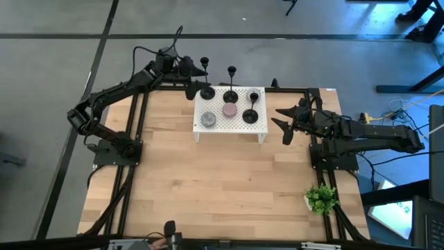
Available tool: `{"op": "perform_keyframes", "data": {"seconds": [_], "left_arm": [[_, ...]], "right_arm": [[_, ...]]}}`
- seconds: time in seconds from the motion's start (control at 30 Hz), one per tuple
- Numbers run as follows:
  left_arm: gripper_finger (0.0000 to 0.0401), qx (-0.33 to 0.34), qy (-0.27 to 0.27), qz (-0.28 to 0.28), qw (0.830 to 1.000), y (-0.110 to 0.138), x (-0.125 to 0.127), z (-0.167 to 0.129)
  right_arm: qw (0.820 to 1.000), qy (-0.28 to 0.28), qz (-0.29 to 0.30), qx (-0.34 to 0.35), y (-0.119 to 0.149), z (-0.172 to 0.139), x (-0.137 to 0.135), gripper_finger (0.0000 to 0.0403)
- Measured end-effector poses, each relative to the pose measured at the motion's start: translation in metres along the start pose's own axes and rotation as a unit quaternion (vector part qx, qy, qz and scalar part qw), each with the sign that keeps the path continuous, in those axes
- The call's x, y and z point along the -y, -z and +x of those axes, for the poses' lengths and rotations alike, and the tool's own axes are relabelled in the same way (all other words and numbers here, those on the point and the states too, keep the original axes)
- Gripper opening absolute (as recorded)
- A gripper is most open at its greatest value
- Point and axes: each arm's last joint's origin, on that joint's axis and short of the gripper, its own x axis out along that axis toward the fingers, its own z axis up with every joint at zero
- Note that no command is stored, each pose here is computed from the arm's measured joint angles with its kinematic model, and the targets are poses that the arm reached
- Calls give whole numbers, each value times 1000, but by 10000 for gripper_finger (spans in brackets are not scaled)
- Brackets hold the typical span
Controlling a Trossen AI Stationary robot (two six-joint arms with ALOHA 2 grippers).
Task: Pick & Place candle stick holders
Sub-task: Return to Home Position
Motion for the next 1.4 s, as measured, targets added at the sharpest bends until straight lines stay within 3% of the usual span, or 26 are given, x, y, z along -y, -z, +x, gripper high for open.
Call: {"op": "perform_keyframes", "data": {"seconds": [0.4,0.8,1.4], "left_arm": [[294,-25,-2,1,1000,5,0,0],[294,-44,-15,40,998,8,1,-1],[294,-49,-47,69,995,-5,20,-41]], "right_arm": [[1000,0,1,2,0,0,0,202],[1000,0,1,2,0,0,0,202],[1000,-5,7,-3,0,0,0,202]]}}
